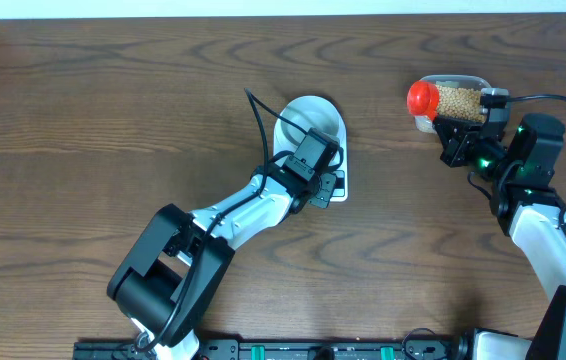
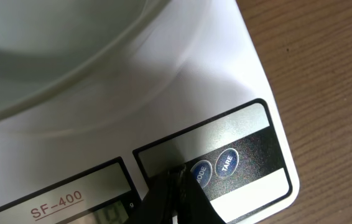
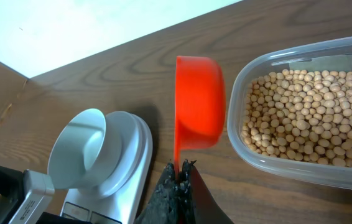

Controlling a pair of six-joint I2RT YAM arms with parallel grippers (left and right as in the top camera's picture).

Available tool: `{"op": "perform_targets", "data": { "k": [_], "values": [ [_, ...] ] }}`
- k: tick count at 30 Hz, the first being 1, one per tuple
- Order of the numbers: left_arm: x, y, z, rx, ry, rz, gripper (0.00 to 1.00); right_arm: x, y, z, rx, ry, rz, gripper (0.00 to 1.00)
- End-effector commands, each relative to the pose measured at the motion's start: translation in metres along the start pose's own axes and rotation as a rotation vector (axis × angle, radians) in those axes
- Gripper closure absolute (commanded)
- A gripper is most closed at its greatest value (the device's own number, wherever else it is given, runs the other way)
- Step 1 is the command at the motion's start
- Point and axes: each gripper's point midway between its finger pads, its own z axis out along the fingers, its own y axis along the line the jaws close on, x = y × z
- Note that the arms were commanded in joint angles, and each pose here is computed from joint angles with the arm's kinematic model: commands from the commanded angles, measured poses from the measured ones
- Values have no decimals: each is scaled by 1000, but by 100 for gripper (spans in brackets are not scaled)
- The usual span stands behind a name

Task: Scoop item into bowl and weigh 50g on scale

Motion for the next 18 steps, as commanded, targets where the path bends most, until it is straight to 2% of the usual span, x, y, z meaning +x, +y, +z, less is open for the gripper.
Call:
{"op": "perform_targets", "data": {
  "k": [1,7,13,18],
  "values": [
    [-10,-2,-9,5,-29,8,93,-3,0,1,1,-3,-21,99],
    [-26,-4,-27,7,-86,14,93,-3,0,1,1,-3,-21,99],
    [-19,-2,-34,1,-57,14,93,-3,0,1,1,-3,-21,99],
    [-24,2,-70,-3,-81,4,93,-3,0,1,1,-3,-21,99]
  ]
}}
